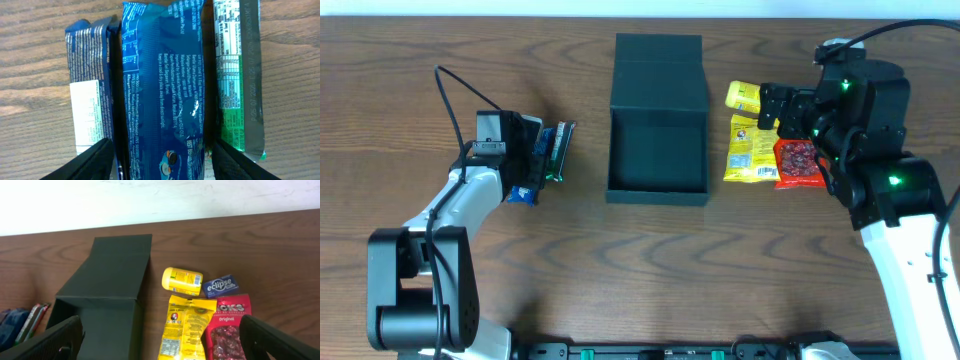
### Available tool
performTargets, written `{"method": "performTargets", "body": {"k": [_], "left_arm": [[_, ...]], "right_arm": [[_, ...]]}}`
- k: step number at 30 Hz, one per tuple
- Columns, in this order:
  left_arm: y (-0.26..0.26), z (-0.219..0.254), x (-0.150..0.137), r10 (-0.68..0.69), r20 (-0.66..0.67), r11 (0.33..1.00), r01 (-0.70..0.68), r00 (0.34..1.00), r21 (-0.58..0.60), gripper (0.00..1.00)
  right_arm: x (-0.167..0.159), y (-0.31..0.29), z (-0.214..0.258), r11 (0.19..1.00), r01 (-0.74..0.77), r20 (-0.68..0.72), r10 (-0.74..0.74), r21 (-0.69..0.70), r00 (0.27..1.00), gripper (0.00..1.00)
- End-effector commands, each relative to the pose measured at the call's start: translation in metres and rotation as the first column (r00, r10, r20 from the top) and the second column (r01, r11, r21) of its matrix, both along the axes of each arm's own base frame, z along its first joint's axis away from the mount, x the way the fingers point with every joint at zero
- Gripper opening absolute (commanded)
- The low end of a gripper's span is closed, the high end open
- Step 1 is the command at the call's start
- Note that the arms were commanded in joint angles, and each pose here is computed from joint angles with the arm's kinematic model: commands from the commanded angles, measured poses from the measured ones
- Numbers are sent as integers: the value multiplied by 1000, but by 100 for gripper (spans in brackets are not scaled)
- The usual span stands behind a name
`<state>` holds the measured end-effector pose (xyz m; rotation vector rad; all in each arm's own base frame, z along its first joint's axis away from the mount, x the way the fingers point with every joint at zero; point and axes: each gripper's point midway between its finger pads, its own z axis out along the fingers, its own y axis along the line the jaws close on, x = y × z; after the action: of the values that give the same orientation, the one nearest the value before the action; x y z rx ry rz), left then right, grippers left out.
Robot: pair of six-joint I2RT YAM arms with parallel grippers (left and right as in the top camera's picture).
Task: Pack container
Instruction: 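Grasp the blue snack bar with the left gripper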
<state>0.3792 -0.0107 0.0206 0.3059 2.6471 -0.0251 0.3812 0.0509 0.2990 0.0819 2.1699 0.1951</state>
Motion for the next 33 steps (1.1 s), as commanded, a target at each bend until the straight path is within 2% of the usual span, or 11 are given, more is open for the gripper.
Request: {"method": "performTargets", "body": {"k": [1,13,22,28,32,33], "left_arm": [[-1,-5,5,19,-11,1000,-19,1000,-16,63],[-5,-4,8,14,0,999,-14,1000,-41,43],[-5,8,19,63,28,996,-61,998,-70,36],[-14,52,42,41,119,997,-32,992,-72,28],[-26,99,55,11,200,997,4,980,-75,21],[-33,113,56,-10,220,996,29,975,-84,16]], "right_arm": [[-1,-5,4,1000,19,9,-19,-1,1000,99],[-1,-5,3,1000,19,7,-19,-1,1000,99],[-1,-5,3,1000,19,7,-19,-1,1000,99],[-1,-5,3,1000,19,7,-19,-1,1000,99],[-1,-5,3,1000,19,7,-19,-1,1000,99],[-1,-5,3,1000,19,7,-19,-1,1000,99]]}}
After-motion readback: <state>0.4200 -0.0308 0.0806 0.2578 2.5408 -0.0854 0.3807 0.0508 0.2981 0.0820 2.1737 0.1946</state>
